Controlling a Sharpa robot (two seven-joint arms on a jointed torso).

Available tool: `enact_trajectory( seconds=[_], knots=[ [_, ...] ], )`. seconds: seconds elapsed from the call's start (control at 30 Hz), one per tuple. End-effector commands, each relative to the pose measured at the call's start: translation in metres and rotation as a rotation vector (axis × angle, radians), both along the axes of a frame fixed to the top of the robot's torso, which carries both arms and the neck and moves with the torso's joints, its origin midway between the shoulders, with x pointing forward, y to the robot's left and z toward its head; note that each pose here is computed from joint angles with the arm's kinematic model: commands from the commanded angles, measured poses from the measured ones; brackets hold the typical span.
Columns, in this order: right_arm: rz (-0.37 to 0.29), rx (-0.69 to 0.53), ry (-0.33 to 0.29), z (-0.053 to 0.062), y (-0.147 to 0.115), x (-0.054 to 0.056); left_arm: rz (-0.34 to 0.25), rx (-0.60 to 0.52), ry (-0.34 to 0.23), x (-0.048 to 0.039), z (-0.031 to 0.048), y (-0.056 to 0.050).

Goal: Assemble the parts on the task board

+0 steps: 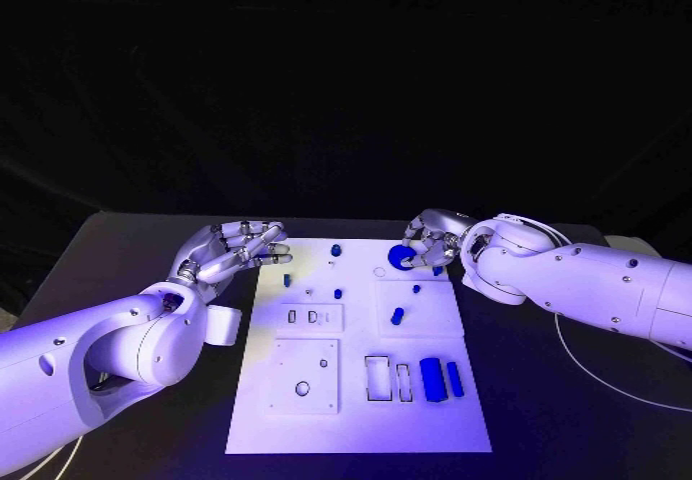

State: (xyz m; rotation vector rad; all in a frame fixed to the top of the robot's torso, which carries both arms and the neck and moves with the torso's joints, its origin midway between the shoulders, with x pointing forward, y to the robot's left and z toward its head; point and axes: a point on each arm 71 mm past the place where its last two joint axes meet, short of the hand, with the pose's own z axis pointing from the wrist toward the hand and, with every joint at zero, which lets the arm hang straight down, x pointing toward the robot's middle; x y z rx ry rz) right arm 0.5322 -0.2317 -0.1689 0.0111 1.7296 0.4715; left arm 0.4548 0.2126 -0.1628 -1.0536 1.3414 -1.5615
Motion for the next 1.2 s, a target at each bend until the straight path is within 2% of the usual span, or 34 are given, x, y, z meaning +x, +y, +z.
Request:
enact_trajectory(
  seconds=[0.03, 0.53, 0.9, 1.07, 1.2],
  knots=[
    [0.038, -0.064, -0.025, -0.003, 0.004, -0.002, -0.02, -0.011, -0.003, -0.0002, 0.0011, -0.002],
    [0.077, -0.137, -0.152, 0.002, 0.012, -0.008, -0.021, -0.01, 0.0, 0.0002, 0.0006, -0.002],
    [0.09, -0.119, -0.227, 0.007, 0.02, -0.016, -0.022, -0.009, 0.002, 0.0007, 0.0002, -0.002],
    [0.107, -0.094, -0.255, 0.014, 0.028, -0.022, -0.022, -0.009, 0.002, 0.001, 0.0, -0.002],
    [0.15, -0.102, -0.317, 0.021, 0.039, -0.028, -0.022, -0.009, 0.003, 0.001, 0.0, -0.002]
  ],
)
